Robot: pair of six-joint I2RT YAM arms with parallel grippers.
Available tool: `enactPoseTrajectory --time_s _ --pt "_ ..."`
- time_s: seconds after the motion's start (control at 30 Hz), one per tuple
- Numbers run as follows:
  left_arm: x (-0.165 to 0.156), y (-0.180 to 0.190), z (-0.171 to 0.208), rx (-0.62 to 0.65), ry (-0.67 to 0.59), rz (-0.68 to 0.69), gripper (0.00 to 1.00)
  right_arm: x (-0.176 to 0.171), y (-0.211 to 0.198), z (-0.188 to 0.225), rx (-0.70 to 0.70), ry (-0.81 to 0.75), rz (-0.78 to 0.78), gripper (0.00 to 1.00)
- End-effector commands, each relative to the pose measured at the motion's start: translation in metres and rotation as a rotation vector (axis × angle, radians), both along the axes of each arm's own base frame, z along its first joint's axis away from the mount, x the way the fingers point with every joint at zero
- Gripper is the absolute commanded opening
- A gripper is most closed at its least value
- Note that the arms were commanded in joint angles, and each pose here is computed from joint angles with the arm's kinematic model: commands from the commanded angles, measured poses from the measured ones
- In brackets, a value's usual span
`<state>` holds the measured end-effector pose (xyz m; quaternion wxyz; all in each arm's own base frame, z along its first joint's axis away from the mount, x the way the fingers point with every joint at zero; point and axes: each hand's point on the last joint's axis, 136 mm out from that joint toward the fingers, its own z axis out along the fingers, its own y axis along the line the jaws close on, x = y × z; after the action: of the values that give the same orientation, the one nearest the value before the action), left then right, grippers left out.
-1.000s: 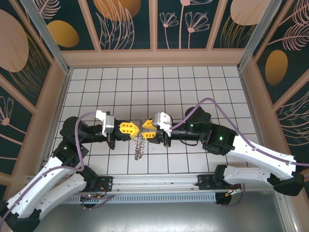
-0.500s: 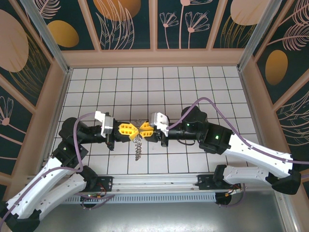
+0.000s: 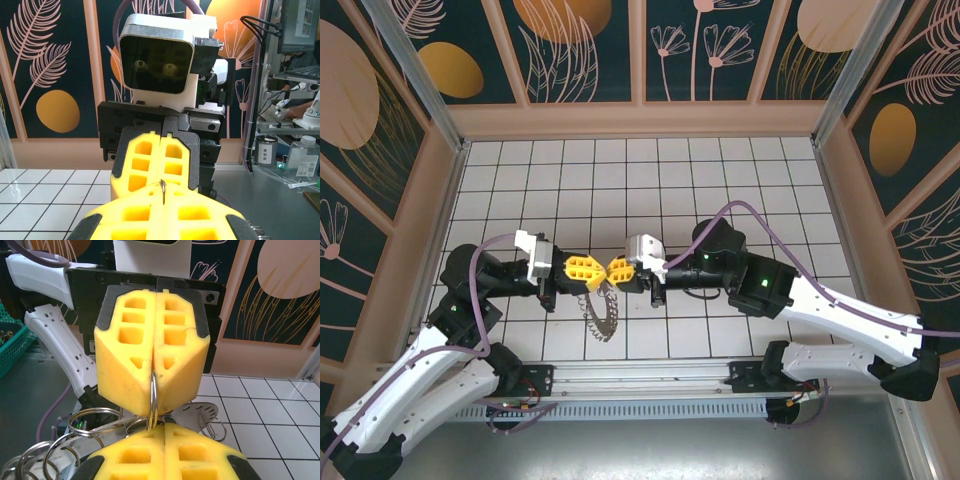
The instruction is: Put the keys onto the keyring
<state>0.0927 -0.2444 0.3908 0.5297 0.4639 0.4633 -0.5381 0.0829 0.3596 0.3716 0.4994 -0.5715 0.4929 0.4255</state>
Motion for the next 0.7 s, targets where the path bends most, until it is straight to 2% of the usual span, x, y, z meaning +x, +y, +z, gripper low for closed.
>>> enactPoseTrajectory --time_s 0.0,0.27,0.37,0.53,0.67 --pt "-0.006 0.003 0.008 -0.037 -0.033 -0.018 0.0 -0.01 0.004 0.015 0.059 -0.009 0.056 0.0" --pt "-0.007 0.002 0.008 -0.041 -0.027 -0.034 0.0 -0.013 0.002 0.018 0.083 -0.014 0.069 0.01" --pt "-0.008 0.002 0.008 -0.041 -0.029 -0.034 0.0 -0.011 -0.002 0.02 0.091 -0.019 0.048 0.09" --pt "-0.011 0.004 0.012 -0.039 -0.041 -0.039 0.0 -0.012 -0.01 0.017 0.086 -0.004 0.031 0.27" --pt "-0.012 0.004 0.014 -0.04 -0.046 -0.045 0.0 -0.015 -0.016 0.013 0.083 0.013 0.032 0.34"
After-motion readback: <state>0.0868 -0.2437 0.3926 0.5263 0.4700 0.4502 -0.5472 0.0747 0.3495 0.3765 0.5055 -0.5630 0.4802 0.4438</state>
